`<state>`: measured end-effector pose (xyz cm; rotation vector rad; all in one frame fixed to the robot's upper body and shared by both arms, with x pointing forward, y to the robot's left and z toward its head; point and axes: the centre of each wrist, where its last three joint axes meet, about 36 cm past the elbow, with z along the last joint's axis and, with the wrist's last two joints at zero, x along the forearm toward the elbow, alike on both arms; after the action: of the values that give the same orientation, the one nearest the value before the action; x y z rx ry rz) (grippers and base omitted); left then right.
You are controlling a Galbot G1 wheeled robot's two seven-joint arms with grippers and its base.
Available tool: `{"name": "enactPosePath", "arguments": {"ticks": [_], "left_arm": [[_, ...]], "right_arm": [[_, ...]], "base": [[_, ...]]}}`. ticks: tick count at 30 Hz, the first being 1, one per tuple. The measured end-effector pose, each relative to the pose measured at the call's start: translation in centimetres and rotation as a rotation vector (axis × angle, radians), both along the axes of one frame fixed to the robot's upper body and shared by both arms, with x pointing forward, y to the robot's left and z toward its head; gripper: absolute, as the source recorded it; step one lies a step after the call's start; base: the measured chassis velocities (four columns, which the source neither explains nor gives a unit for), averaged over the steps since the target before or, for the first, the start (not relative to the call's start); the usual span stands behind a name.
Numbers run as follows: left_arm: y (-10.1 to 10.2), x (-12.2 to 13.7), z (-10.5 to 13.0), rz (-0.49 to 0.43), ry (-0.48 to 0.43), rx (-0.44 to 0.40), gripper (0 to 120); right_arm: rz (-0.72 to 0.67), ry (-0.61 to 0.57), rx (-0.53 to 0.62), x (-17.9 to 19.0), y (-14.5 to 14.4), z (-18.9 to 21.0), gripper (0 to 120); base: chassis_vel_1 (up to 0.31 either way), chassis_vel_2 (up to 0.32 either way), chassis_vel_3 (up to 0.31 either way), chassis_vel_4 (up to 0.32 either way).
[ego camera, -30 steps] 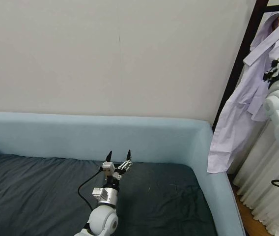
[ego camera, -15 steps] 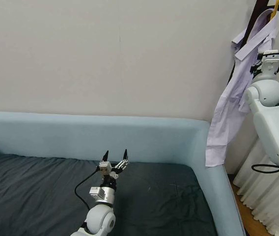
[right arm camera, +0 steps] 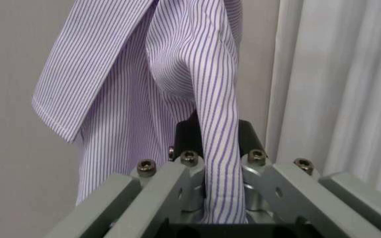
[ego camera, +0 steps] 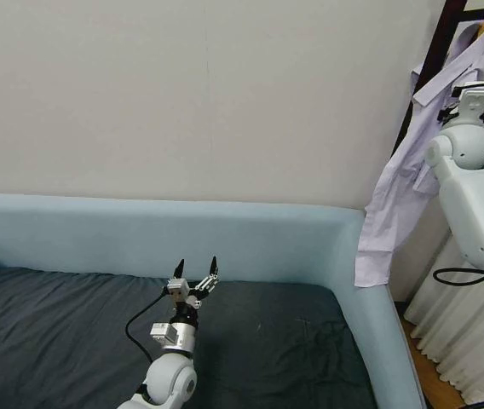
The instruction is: Pick up the clothes from the sofa and hang them on the clothes hanger.
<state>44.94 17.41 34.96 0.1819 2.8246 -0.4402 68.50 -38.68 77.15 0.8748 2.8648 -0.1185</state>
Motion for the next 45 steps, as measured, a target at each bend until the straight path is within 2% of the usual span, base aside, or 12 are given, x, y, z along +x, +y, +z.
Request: {"name": "enactPosePath", "arguments": {"ticks": [13,15,36,38,39,43,45], "left_arm": [[0.2,-0.4,0.1,0.001,-0.003,-0.002,100],[0.3,-0.4,0.1,0.003,-0.005,-0.004,100],[0.3,-0.3,-0.1,0.008,-0.008,-0.007,100],[0.3,-0.4,-0.1,0.008,-0.008,-0.007,100],[0.3,-0.4,-0.1,0.008,-0.008,-0.007,100],[0.4,-0.4,-0.1,0.009,-0.008,-0.007,100],[0.4,-0.4,-0.1,0.01,-0.007,-0.007,100]], "right_arm": [[0.014,0.031,0.112,0.2,-0.1,2.3,1],[0.014,0.052,0.124,0.4,0.6,2.4,1],[0.009,0.1,0.101,1.5,2.8,2.6,1],[0.021,0.093,0.083,1.3,3.1,2.8,9],[0.021,0.093,0.083,1.3,3.1,2.8,9],[0.045,0.07,0.042,0.5,3.9,3.1,27],[0.05,0.064,0.029,0.3,4.0,3.1,31]], "base": [[0.0,0.0,0.0,0.0],[0.0,0.0,0.0,0.0],[0.0,0.0,0.0,0.0],[0.0,0.0,0.0,0.0],[0.0,0.0,0.0,0.0],[0.0,0.0,0.0,0.0],[0.0,0.0,0.0,0.0]]}}
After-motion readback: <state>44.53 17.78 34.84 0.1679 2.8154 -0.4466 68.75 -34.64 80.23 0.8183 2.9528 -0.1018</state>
